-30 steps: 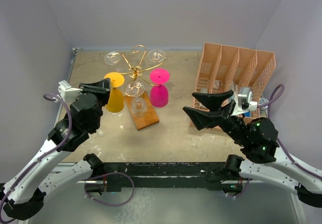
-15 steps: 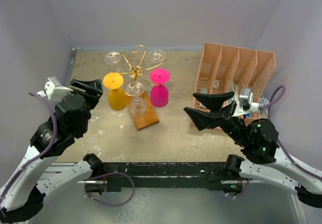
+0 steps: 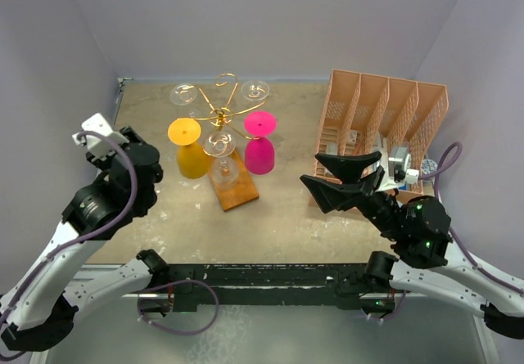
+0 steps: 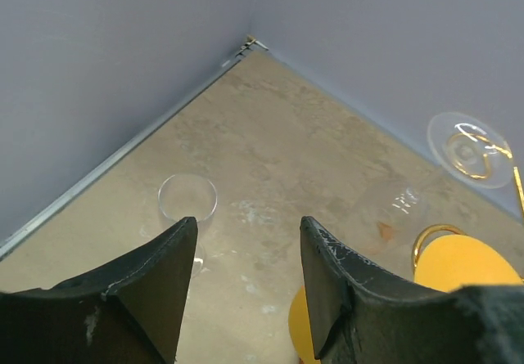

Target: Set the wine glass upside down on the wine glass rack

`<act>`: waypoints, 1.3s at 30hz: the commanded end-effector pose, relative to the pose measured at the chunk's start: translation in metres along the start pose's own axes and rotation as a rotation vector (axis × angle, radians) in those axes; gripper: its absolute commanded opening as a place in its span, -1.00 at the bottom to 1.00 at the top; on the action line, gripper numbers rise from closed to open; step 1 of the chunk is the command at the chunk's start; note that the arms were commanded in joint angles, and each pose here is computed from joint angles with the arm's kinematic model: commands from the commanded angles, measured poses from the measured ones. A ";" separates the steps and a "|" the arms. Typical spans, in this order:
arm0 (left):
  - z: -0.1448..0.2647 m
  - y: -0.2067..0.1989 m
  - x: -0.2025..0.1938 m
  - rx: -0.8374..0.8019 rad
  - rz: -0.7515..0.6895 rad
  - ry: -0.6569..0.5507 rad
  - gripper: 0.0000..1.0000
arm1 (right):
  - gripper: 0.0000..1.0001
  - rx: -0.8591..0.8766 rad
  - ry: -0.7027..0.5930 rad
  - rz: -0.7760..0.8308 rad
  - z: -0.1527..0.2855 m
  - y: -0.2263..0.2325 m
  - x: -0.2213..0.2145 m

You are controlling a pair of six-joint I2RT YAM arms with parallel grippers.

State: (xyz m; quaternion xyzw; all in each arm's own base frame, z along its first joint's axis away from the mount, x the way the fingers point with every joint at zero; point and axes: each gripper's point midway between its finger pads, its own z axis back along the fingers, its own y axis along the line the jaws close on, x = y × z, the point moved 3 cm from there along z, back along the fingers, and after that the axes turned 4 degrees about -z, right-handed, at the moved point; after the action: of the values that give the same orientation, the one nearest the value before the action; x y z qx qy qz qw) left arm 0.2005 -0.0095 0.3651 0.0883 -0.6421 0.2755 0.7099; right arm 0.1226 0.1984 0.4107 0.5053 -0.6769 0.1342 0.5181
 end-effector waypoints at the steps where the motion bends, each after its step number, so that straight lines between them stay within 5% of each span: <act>1: -0.007 0.002 0.004 0.084 -0.096 -0.040 0.01 | 0.42 -0.004 -0.080 -0.036 0.002 0.002 0.017; 12: -0.029 0.019 0.005 0.268 -0.133 -0.091 -0.06 | 0.41 0.005 -0.092 -0.056 0.004 0.002 0.014; 29: -0.128 0.042 -0.085 0.229 -0.058 0.394 -0.12 | 0.42 0.017 -0.015 -0.008 -0.008 -0.001 -0.013; 39: -0.128 0.048 -0.067 0.250 -0.062 0.395 -0.19 | 0.43 0.035 -0.001 -0.002 -0.018 0.002 -0.022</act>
State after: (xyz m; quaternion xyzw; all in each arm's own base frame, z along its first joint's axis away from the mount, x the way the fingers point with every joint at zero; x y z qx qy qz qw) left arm 0.2841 0.0725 0.2454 0.1474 -0.4254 0.3507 0.8212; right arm 0.1335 0.2222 0.3846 0.5000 -0.6614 0.1431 0.5404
